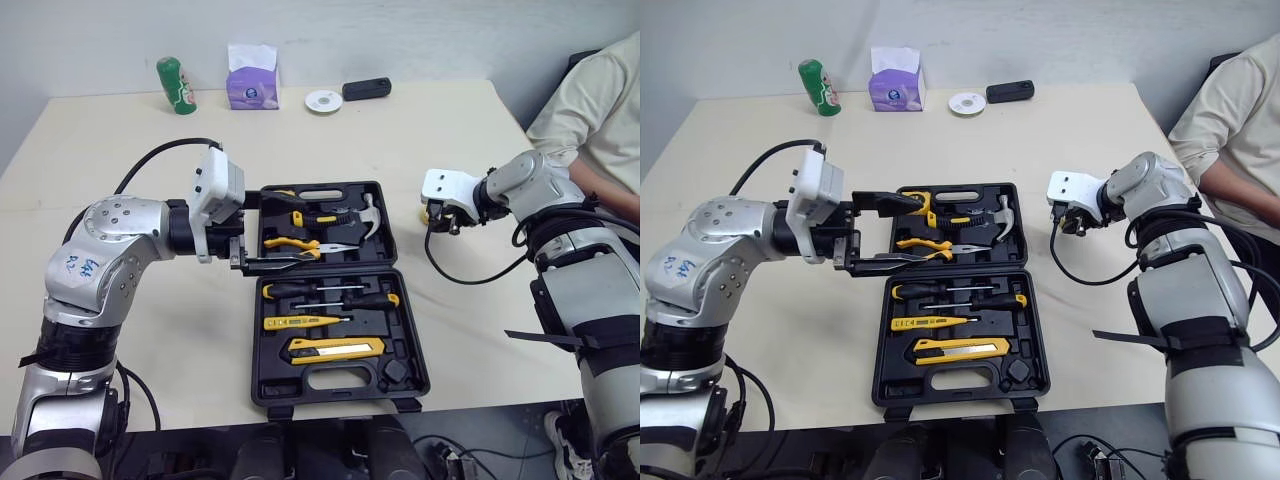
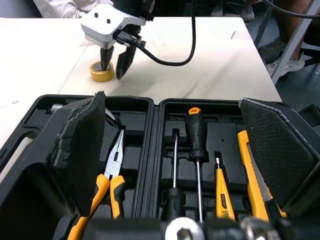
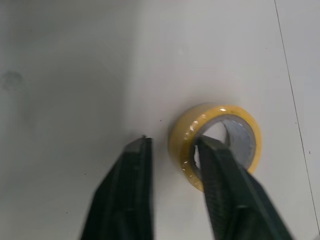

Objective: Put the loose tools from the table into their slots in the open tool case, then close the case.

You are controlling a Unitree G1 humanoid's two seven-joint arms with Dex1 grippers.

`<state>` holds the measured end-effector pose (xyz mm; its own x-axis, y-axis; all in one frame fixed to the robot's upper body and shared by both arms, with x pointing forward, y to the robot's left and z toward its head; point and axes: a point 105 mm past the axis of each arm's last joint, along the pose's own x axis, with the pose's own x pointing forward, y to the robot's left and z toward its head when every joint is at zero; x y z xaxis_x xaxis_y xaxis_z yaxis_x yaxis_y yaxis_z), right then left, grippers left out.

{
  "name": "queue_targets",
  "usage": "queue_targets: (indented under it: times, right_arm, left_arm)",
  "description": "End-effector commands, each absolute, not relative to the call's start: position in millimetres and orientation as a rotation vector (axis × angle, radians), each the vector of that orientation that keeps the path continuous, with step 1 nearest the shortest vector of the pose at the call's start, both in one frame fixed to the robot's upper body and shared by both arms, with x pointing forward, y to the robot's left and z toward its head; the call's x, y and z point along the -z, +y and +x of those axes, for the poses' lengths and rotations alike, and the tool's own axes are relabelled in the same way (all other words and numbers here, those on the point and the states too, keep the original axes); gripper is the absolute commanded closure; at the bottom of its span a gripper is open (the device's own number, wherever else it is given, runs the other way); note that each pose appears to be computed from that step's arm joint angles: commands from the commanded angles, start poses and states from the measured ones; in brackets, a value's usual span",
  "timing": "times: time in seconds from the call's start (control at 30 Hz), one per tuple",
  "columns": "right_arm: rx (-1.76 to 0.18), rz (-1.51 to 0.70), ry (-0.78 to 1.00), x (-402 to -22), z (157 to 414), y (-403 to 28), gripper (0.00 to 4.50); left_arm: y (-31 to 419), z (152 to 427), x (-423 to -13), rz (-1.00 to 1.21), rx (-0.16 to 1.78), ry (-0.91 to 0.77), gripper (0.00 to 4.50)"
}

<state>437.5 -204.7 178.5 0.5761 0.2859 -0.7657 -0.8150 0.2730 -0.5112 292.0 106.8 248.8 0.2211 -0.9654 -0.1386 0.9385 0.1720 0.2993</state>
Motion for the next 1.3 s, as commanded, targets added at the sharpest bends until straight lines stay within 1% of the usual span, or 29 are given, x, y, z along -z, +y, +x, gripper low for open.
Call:
queue_targets:
  times: [0.03,0.13,0.23,0.33,0.4,0.5,0.67,0.73,0.97,1.13,1.17,1.23,1.3]
  right_arm:
    - [-0.774,-1.052,0.579,-187.5,439.2,-209.7,4.44]
    - [-0.791,-1.073,0.554,-194.9,437.8,-211.5,4.44]
    - [-0.833,-1.069,0.536,-203.6,432.3,-215.2,4.44]
    - [-0.937,-1.037,0.524,-214.7,417.3,-221.7,4.44]
    - [-1.028,-1.009,0.522,-220.2,401.6,-226.9,4.44]
    - [-1.140,-0.999,0.537,-217.5,367.8,-237.6,4.44]
    - [-1.180,-1.042,0.644,-191.8,305.6,-257.1,4.44]
    - [-1.162,-1.073,0.674,-183.2,292.1,-264.3,4.44]
    - [-1.171,-1.079,0.711,-153.9,265.0,-261.7,4.44]
    - [-1.128,-1.147,0.720,-141.1,268.0,-270.2,4.44]
    - [-1.132,-1.148,0.717,-141.5,267.6,-269.6,4.07]
    - [-1.162,-1.140,0.726,-146.2,263.1,-267.4,3.20]
    - [-1.195,-1.142,0.724,-158.9,259.1,-263.7,2.23]
  left_arm:
    - [101.7,286.4,-261.1,0.403,1.362,-0.150,0.00]
    - [100.2,283.6,-258.7,0.412,1.374,-0.141,0.00]
    - [94.7,273.1,-250.9,0.411,1.423,-0.116,0.00]
    - [87.0,259.0,-242.8,0.414,1.487,-0.100,0.00]
    - [83.2,252.6,-240.1,0.401,1.518,-0.094,0.00]
    - [80.1,244.9,-235.9,0.384,1.568,-0.069,0.00]
    - [74.4,242.5,-231.8,0.367,1.610,-0.065,0.00]
    - [72.1,242.9,-231.3,0.361,1.621,-0.068,0.00]
    - [66.4,243.9,-229.4,0.354,1.645,-0.076,0.00]
    - [64.5,244.4,-228.5,0.355,1.645,-0.079,0.00]
    - [64.1,244.5,-228.1,0.355,1.643,-0.080,0.00]
    - [63.7,244.4,-227.3,0.352,1.640,-0.081,0.00]
    - [63.1,244.4,-226.4,0.349,1.638,-0.081,0.00]
